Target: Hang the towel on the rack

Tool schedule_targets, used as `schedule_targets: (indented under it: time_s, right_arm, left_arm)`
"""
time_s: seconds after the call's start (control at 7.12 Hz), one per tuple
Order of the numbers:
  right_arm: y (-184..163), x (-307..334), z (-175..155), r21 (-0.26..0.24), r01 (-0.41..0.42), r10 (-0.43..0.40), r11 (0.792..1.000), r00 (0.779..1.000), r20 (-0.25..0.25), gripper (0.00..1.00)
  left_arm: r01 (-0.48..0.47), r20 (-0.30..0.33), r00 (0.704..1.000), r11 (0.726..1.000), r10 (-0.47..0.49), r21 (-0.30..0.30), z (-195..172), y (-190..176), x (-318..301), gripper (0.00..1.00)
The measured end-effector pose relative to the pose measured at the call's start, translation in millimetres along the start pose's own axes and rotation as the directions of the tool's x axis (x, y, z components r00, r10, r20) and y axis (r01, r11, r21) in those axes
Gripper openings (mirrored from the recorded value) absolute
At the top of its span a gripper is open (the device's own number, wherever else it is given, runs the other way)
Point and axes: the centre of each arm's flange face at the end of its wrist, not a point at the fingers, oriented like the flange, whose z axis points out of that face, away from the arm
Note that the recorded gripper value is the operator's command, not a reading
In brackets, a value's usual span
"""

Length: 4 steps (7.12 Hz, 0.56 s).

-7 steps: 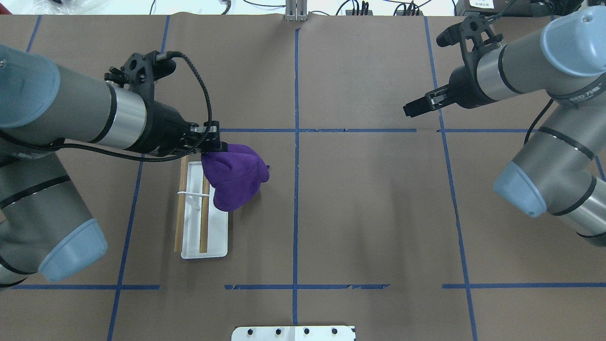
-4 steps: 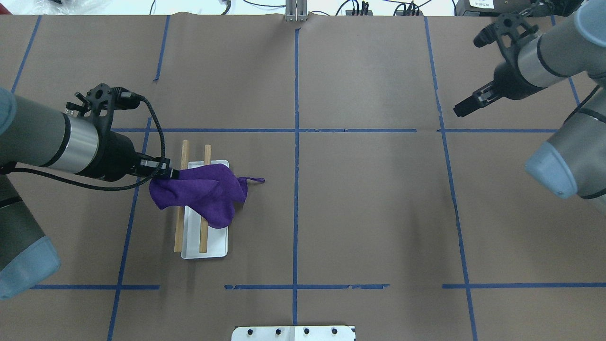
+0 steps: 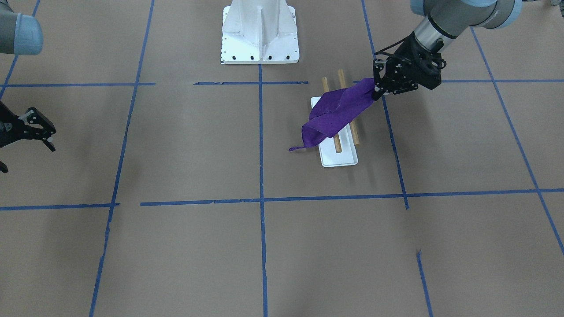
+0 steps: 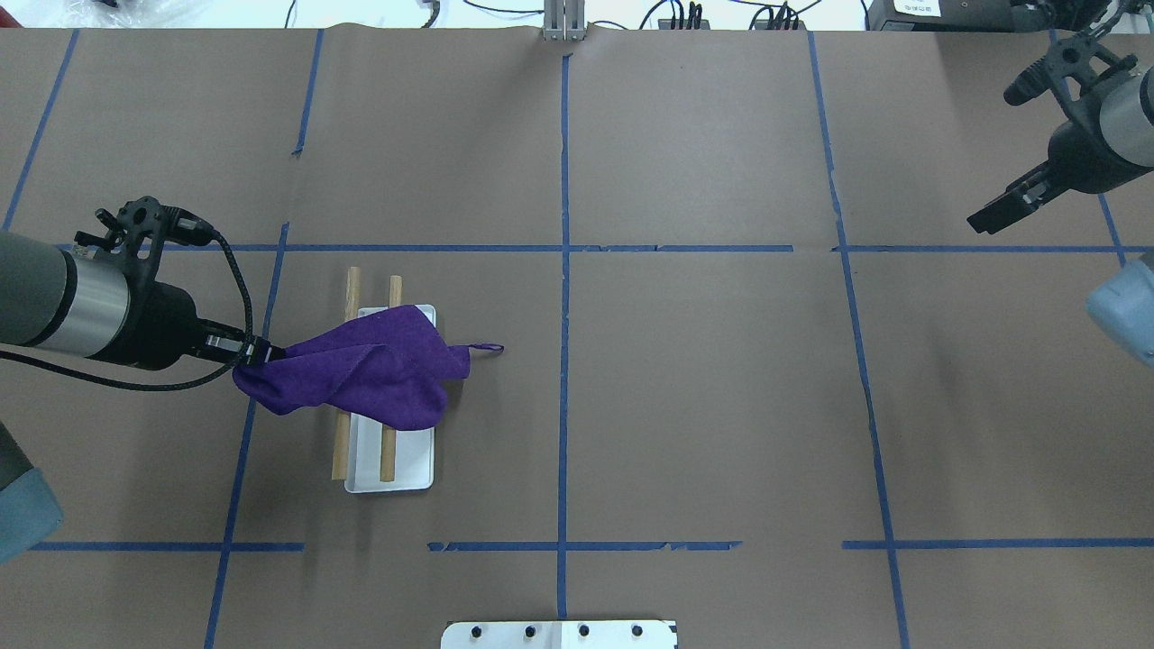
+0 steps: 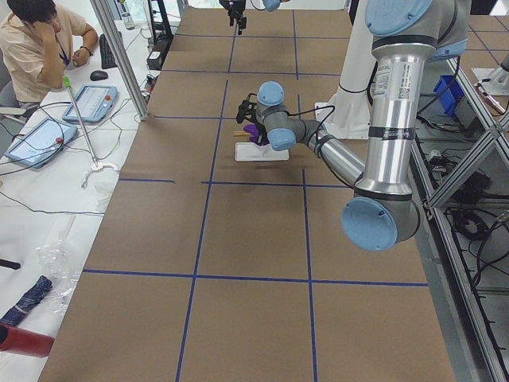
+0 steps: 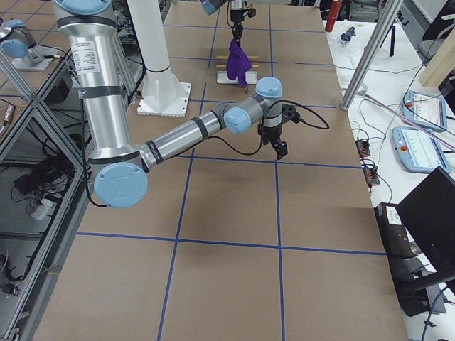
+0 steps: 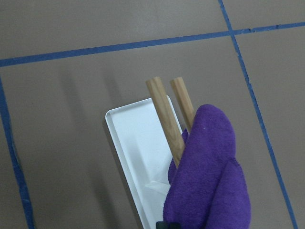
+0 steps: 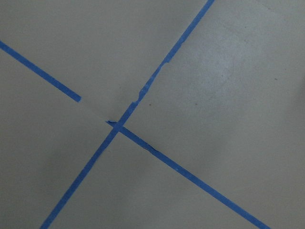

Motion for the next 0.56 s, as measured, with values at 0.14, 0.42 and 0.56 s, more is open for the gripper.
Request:
schedule_targets:
  time_s: [0.14,0.42,0.56]
  right_arm:
    - [3,5,1,-0.008,-0.005,0.005,1.000,1.000,0.001,1.00]
    - [10,17,1,-0.033,-0.042,0.042,0.999,0.999,0.002,1.00]
    - [14,30,0,-0.046,-0.075,0.075,0.996,0.997,-0.001,1.00]
  left_arm:
    - [-0.013,0.007,1.000,1.000,0.013,-0.005,4,1,-5,0.99]
    - [-0.071,0.035,0.997,0.997,0.071,-0.016,14,-2,-23,1.00]
    - [-0.103,0.062,0.993,0.995,0.103,-0.009,10,-7,-42,1.00]
